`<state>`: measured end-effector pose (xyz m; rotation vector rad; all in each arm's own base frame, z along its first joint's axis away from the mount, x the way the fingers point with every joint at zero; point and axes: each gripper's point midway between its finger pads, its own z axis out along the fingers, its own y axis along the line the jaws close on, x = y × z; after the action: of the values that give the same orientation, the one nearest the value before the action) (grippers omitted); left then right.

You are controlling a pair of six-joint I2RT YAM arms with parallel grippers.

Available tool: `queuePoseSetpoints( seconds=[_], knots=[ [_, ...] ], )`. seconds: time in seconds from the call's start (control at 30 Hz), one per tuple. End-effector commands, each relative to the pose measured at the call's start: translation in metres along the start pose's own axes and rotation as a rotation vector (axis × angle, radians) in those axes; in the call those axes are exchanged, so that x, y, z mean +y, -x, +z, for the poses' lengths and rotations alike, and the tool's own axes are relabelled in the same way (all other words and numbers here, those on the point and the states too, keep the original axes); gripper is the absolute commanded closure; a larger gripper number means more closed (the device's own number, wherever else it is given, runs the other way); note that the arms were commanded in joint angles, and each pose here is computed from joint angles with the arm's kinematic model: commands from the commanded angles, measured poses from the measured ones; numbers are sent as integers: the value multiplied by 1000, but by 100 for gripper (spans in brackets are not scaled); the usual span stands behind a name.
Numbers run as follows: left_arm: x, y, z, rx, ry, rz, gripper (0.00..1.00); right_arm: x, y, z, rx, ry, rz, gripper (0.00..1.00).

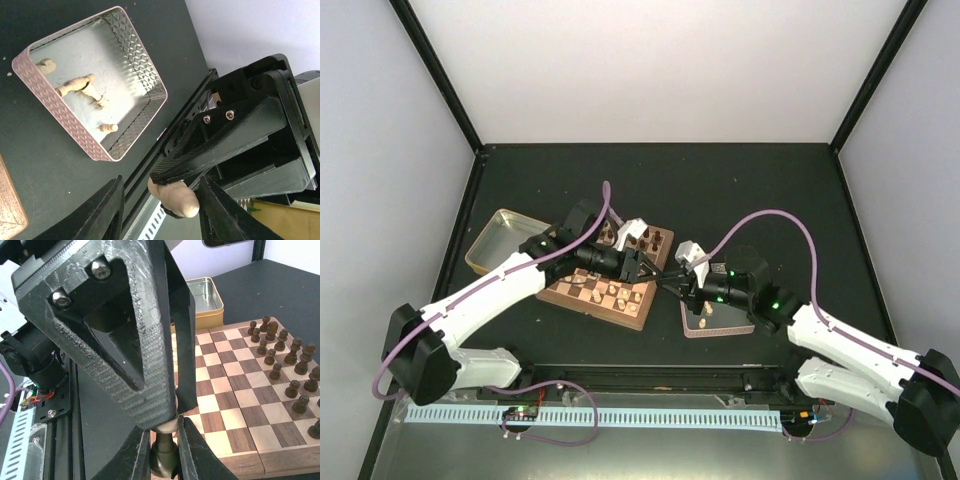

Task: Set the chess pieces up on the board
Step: Place the chess piece on the chessboard.

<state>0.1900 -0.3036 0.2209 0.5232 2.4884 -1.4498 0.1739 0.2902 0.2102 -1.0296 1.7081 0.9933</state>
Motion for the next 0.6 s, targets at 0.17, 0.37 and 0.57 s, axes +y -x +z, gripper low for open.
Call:
queuePoseSetpoints(
  seconds=[0.17,0.37,0.57],
  knots=[
    [-11,4,1,21,-3,52,69,11,18,3,-16,50,-57,95],
    [-13,1,1,29,-23,54,89,9,16,3,-6,40,-50,93],
    [-15,3,-7,-5,-1,89,98,-2,12,3,25,-24,51,65]
  ],
)
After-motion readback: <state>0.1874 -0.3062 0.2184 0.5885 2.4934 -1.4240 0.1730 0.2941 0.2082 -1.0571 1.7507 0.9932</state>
